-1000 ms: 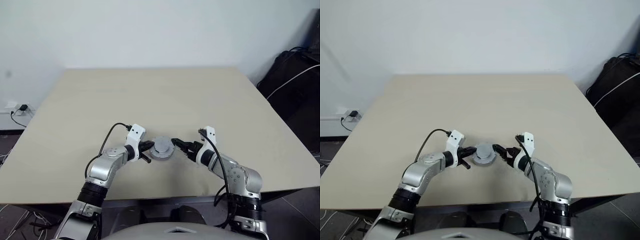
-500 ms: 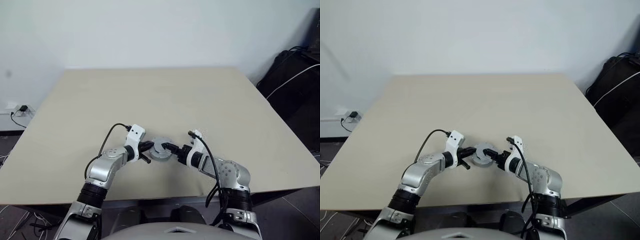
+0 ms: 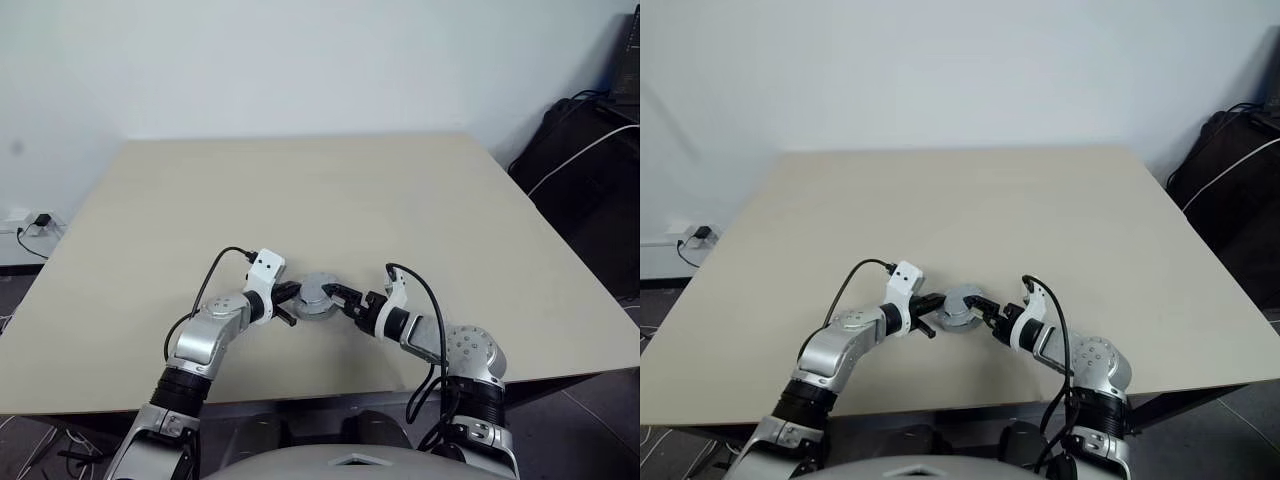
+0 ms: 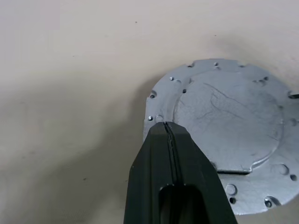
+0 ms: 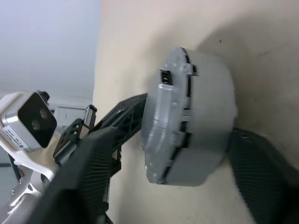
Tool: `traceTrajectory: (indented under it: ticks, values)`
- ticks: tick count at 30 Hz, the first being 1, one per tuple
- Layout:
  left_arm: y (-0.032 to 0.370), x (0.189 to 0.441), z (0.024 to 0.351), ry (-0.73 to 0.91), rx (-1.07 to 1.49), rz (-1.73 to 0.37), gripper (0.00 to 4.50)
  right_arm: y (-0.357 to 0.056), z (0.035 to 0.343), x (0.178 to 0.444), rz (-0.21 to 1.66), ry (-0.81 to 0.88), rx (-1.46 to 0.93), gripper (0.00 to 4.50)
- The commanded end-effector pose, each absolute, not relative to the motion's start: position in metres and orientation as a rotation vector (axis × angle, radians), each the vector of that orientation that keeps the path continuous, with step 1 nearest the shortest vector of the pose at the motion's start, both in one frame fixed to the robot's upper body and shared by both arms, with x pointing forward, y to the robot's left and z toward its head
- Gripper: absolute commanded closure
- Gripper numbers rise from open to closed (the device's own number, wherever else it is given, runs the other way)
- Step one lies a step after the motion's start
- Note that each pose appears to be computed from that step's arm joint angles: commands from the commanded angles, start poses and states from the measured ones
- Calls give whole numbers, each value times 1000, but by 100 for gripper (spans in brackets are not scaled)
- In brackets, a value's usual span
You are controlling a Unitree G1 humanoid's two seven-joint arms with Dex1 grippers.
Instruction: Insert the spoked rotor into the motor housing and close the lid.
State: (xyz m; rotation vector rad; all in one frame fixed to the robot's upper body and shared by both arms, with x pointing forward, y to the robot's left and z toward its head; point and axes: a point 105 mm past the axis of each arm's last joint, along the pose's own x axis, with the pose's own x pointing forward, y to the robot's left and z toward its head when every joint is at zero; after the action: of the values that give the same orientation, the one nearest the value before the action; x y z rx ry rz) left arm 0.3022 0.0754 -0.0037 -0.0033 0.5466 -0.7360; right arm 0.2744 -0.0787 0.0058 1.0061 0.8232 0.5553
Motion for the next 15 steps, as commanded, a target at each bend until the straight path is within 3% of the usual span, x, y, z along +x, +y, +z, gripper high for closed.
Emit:
traceTrajectory:
  ticks: [1,5,15]
  values:
    - [70,290,-18,612,-12,-763,450,-63,22,277,645,794,1007,193]
    - [70,290,-18,611,-11,-762,450,-62,20,274,642,808,1002,318]
    - [72,291,-17,600,-11,-750,450,-64,9,263,631,873,973,325]
